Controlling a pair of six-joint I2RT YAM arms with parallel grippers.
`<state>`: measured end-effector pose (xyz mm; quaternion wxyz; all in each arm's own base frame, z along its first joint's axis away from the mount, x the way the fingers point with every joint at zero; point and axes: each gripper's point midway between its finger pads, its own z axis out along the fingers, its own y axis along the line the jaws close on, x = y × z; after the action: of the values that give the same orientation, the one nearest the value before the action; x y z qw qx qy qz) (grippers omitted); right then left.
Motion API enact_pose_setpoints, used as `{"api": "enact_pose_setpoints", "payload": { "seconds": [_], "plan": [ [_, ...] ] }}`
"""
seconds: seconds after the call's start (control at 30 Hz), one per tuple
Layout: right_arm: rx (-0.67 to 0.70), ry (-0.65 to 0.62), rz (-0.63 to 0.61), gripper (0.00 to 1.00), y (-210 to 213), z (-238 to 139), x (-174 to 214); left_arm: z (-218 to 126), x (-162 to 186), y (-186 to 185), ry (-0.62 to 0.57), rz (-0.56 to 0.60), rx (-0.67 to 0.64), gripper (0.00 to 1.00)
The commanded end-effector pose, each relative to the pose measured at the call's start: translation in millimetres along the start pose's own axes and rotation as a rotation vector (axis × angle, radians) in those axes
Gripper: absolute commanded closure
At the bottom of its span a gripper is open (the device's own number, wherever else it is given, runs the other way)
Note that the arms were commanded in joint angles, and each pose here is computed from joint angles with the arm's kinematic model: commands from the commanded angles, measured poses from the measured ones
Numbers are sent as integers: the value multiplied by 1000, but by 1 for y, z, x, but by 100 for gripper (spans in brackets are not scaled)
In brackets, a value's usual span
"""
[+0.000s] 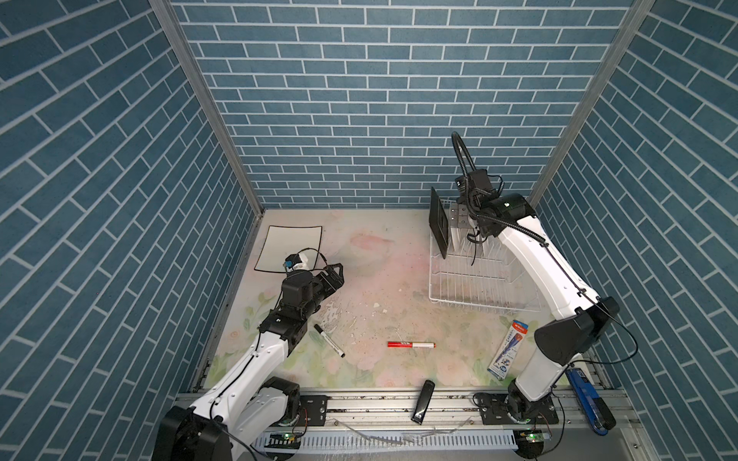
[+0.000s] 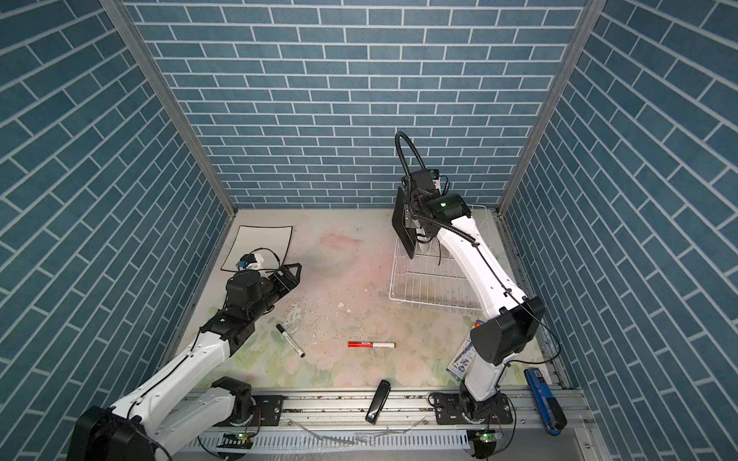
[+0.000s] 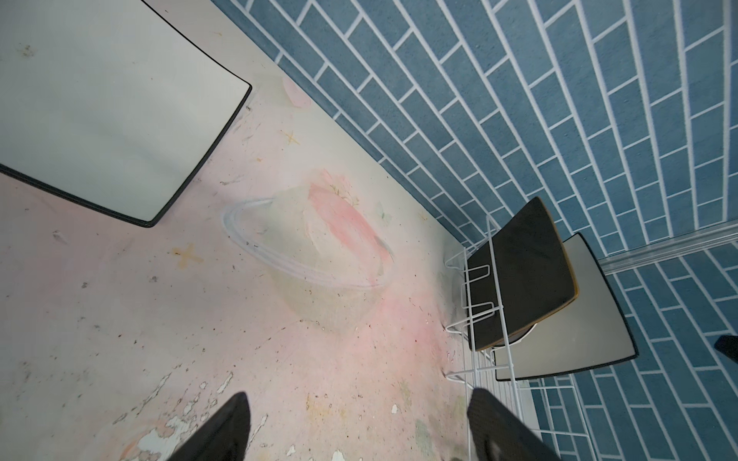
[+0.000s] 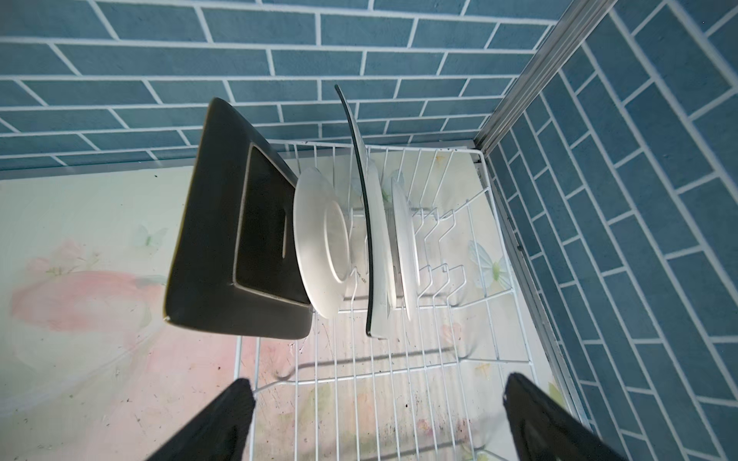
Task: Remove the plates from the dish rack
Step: 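Lower the right gripper onto the rim of the next plate and close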
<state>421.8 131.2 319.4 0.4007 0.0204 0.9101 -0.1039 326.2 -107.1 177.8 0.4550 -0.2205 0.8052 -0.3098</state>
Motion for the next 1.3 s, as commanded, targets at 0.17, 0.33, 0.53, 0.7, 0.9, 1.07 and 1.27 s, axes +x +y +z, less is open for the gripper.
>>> {"api": "enact_pose_setpoints", "payload": {
  "seconds": [0.17,0.33,0.53,0.7,0.9,1.07,1.27],
  "plan": [
    [-10,69,-31,5,0,40,-15,15,-13,-13,-39,38,16,13],
    [1,98,-25,9,-2,66,-20,21,-12,-15,-24,45,17,13],
    [-12,127,-6,19,1,90,-24,23,-10,-14,-17,37,17,13],
    [-14,142,16,30,-3,103,-24,21,-10,-15,-25,10,31,13],
    [-11,174,15,38,0,122,-16,23,-12,-17,-26,4,35,13],
    [-11,178,19,43,-2,130,-16,23,-14,-25,-26,-24,68,13],
    [0,191,16,48,-5,138,-14,21,-15,-27,-31,-30,74,13]
  ]
}}
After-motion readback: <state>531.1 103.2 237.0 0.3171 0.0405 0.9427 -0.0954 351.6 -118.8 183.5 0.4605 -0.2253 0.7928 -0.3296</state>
